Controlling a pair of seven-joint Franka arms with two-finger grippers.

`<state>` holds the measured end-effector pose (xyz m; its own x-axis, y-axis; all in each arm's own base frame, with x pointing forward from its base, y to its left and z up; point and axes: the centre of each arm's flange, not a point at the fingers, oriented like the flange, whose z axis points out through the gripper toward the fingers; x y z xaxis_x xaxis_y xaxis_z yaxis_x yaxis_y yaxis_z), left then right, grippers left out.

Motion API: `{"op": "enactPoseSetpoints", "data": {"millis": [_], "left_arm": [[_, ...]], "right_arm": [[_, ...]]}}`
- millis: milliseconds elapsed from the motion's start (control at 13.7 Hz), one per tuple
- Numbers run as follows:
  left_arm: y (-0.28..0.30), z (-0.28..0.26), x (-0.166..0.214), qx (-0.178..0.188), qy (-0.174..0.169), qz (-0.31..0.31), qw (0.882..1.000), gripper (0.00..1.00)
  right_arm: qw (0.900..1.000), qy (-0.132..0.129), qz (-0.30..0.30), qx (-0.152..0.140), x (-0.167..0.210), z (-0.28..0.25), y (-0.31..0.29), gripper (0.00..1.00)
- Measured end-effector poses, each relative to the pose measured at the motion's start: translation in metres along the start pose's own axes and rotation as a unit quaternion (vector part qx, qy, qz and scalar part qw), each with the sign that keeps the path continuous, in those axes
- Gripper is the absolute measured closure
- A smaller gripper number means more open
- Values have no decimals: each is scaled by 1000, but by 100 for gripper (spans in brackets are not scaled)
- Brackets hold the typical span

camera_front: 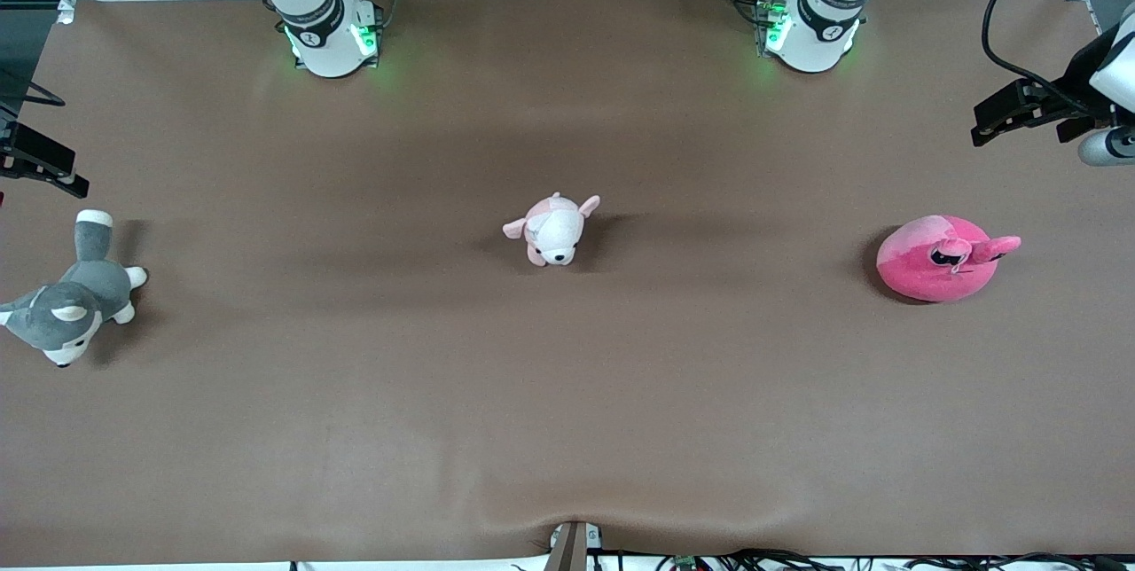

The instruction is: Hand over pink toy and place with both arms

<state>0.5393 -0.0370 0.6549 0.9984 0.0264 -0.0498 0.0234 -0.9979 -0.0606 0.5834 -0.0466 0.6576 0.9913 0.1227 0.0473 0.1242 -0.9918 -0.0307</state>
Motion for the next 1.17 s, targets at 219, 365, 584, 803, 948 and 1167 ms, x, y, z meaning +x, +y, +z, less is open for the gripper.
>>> {"op": "enactPoseSetpoints", "data": {"millis": [219, 365, 584, 803, 948, 1167], "left_arm": [[0, 0, 0, 0, -1, -5, 1000, 0], [-2, 0, 0, 0, -1, -7, 1000, 0], [-6, 0, 0, 5, -1, -10, 1000, 0], [-8, 1, 1, 6, -1, -12, 1000, 0], [-10, 1, 1, 6, -1, -14, 1000, 0], [-12, 1, 1, 6, -1, -15, 1000, 0]], "right_arm": [[1000, 0, 0, 0, 0, 0, 0, 0], [1000, 0, 0, 0, 0, 0, 0, 0], [1000, 0, 0, 0, 0, 0, 0, 0], [1000, 0, 0, 0, 0, 0, 0, 0], [1000, 0, 0, 0, 0, 0, 0, 0], [1000, 0, 0, 0, 0, 0, 0, 0]]}}
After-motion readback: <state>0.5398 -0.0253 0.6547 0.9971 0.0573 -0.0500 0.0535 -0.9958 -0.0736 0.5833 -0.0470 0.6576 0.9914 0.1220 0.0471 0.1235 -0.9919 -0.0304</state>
